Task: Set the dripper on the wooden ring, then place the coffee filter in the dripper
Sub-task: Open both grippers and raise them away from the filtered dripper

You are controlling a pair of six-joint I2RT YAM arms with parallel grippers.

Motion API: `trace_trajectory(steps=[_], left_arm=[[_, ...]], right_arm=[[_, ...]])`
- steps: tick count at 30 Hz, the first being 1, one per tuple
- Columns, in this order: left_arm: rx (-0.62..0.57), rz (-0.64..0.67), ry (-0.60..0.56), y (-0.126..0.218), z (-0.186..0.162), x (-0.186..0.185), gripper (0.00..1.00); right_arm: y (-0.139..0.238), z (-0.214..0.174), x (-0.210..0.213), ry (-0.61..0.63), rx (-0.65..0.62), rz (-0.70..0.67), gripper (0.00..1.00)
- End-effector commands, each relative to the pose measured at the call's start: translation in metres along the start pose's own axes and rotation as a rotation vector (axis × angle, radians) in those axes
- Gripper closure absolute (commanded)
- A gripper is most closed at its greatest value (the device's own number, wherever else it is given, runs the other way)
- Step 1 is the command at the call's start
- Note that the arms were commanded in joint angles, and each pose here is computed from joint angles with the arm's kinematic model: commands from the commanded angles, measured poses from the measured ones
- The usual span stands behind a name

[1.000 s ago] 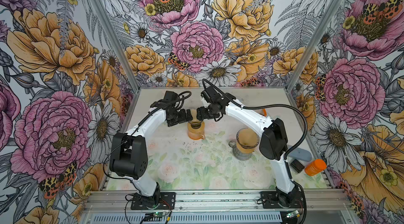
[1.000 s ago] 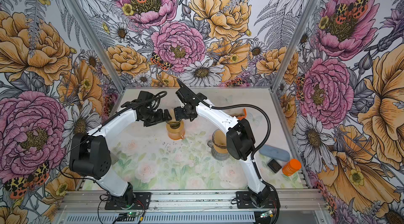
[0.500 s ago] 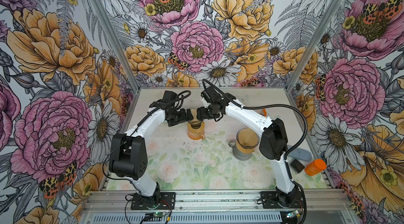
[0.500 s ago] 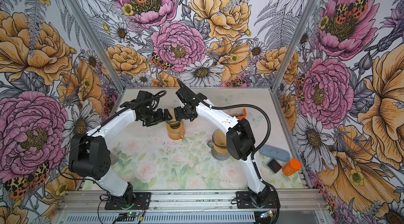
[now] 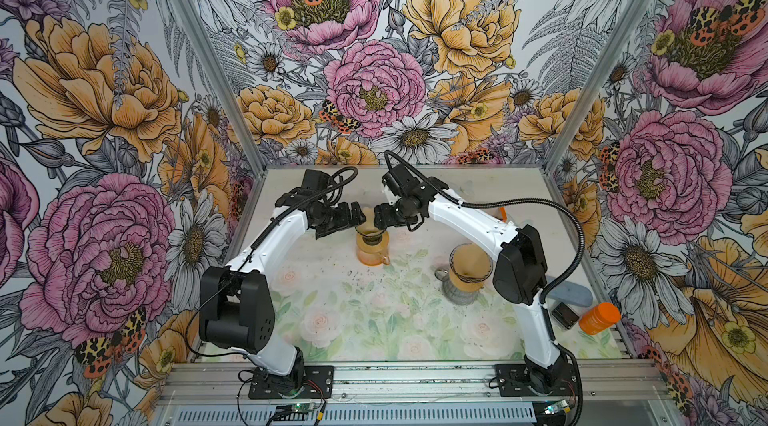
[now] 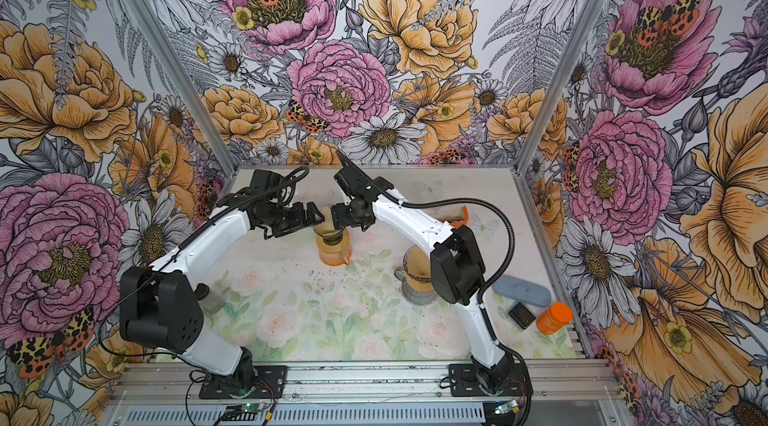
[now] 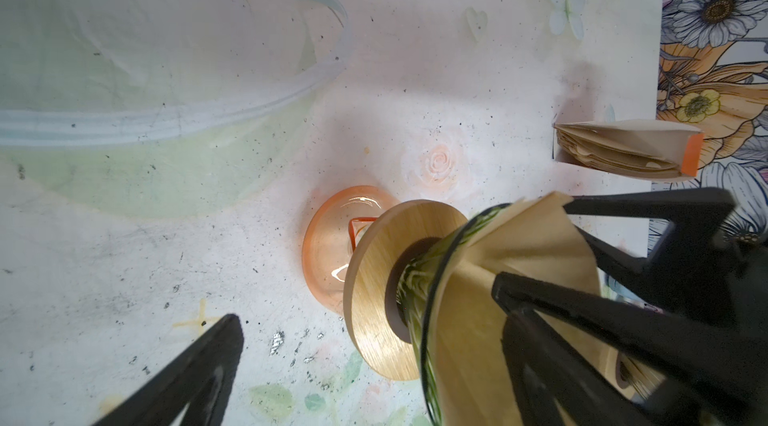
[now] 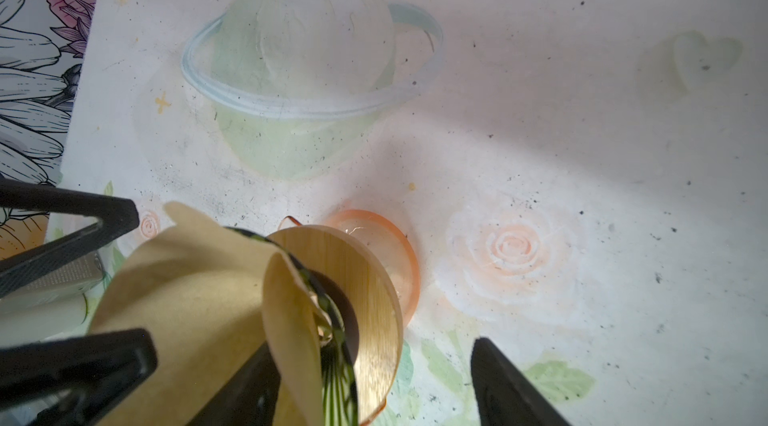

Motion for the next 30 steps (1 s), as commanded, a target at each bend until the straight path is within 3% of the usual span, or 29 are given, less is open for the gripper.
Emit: trace_trajectory(steps=[1, 19, 30], left_arm=[[-0.062, -0.019, -0.029, 0.017, 0.003, -0.004, 0.01], [-0.317, -0.063, -0.134, 0.061, -0.007, -0.031, 0.01], [-0.412, -0.081, -0.155, 0.073, -0.020, -0.032, 0.01]], right_arm=[[0.026, 0.012, 0.007, 0.024, -0.073, 0.005, 0.26], [0.088, 0.022, 0.007, 0.087, -0.264, -0.012, 0.21], [0.126, 0.001, -0.006, 0.111, -0.378, -0.028, 0.10]])
Point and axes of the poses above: each gripper's point midway between its finger pads, its own y axis back along the fingers, its own x axis along the line the jaws close on, z = x × y, the point moved 4 cm from there along y, back along the fingers, and after that the axes turned 2 degrees about -y, right-handed, at the moved point
